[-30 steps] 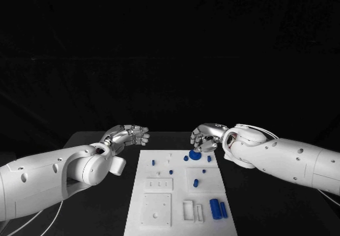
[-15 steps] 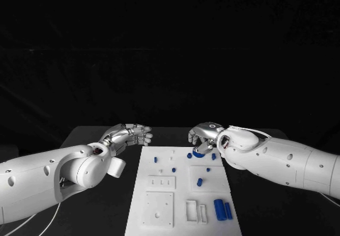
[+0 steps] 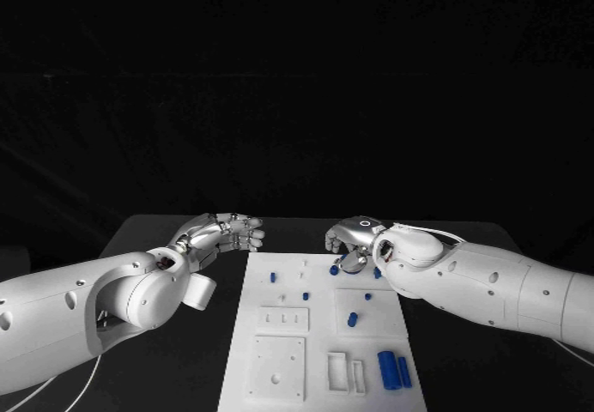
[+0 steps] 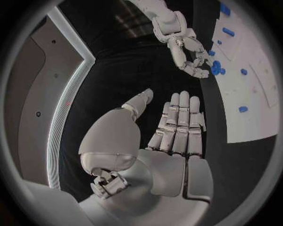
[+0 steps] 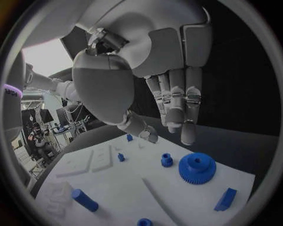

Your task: Assemble the parts on the task board

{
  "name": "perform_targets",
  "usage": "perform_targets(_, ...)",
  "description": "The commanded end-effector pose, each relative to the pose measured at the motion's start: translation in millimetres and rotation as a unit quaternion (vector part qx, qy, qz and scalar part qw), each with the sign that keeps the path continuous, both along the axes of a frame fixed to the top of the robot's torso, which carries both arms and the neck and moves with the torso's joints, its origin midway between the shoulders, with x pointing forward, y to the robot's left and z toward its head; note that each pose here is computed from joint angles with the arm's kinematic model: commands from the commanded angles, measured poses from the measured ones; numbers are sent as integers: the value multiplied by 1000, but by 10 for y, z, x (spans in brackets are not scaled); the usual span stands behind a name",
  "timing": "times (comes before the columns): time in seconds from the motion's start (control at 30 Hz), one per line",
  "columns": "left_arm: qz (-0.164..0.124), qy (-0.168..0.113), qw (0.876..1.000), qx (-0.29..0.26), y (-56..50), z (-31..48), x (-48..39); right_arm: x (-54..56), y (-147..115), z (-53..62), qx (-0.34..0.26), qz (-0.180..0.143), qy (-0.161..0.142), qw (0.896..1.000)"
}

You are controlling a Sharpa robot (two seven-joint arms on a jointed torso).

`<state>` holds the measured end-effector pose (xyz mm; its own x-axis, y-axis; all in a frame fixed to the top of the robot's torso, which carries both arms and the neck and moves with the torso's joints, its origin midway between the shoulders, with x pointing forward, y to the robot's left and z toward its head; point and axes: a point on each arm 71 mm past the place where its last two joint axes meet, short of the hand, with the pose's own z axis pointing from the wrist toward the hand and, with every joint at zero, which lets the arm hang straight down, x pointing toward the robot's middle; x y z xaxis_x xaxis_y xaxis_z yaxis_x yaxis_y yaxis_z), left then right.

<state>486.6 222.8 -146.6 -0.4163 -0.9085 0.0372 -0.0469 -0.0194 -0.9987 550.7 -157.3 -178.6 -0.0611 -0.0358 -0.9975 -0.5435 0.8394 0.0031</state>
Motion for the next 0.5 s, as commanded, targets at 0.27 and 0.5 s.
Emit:
perform_targets(0.27,-16,-2,1000,0,-60,7,29,6,23,-68,-30,-1,7,1000)
perform_targets(0.5,-17,-2,1000,0,-66,4,30,12,7,-114,-38,-6,11,999)
